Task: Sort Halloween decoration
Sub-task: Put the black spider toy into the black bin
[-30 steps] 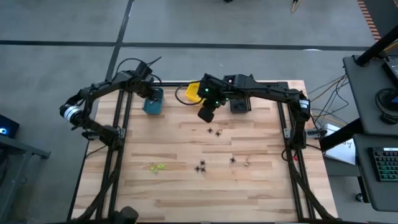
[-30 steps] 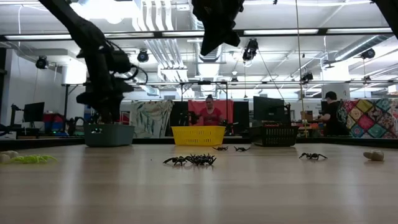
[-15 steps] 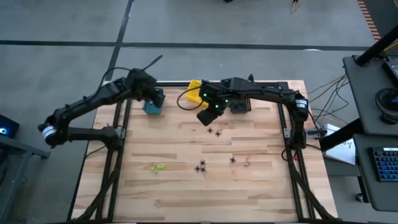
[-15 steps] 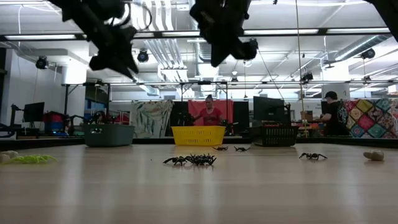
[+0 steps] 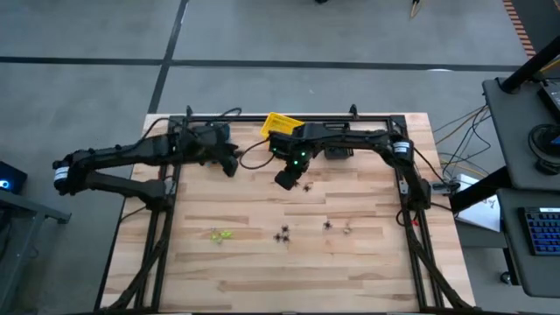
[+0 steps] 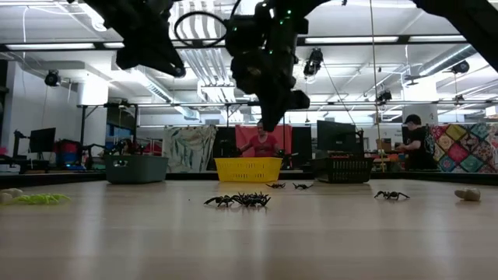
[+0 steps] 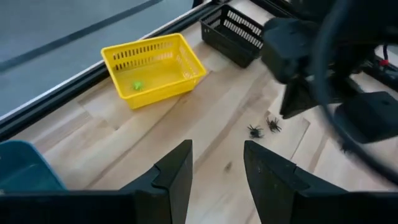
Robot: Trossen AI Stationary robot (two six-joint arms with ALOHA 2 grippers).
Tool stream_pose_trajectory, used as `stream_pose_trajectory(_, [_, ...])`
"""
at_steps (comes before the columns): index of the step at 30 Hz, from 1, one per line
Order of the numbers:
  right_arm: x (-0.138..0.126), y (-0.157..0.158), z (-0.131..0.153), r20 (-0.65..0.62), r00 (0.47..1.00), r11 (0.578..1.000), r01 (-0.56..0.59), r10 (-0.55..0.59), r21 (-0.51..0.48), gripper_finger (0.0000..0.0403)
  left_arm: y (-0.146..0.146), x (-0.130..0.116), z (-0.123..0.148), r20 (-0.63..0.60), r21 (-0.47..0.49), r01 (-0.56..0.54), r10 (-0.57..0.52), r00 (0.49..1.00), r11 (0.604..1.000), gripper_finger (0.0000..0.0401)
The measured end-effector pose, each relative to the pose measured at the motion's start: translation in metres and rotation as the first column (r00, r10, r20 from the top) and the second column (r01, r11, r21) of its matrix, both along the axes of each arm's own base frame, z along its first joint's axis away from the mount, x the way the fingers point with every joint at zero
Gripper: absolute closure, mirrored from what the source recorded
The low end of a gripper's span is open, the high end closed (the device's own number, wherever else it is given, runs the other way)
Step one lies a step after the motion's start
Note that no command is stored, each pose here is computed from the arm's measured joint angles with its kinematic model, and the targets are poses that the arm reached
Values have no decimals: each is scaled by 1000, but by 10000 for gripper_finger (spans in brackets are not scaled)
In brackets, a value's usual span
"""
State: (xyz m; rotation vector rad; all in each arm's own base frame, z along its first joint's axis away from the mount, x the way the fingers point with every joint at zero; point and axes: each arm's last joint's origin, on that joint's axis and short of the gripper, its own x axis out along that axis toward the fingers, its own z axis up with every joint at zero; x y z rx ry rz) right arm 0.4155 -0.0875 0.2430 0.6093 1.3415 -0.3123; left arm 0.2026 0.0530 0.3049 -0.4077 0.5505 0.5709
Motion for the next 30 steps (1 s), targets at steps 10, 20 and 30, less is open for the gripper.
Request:
stream_pose_trajectory(10, [14, 8, -40, -90, 995, 999, -41, 40, -10, 329, -19, -13, -10, 20, 5, -30, 30, 999, 1000, 274])
stream_pose_trajectory(20, [23, 11, -66, -138, 990, 994, -45, 32, -97, 310, -21, -40, -23, 85, -35, -136, 138, 987, 990, 274])
stream_pose_trajectory(30, [28, 10, -88, -178, 984, 995, -40, 23, -90, 306, -21, -46, -24, 142, -42, -164, 169, 975, 986, 274])
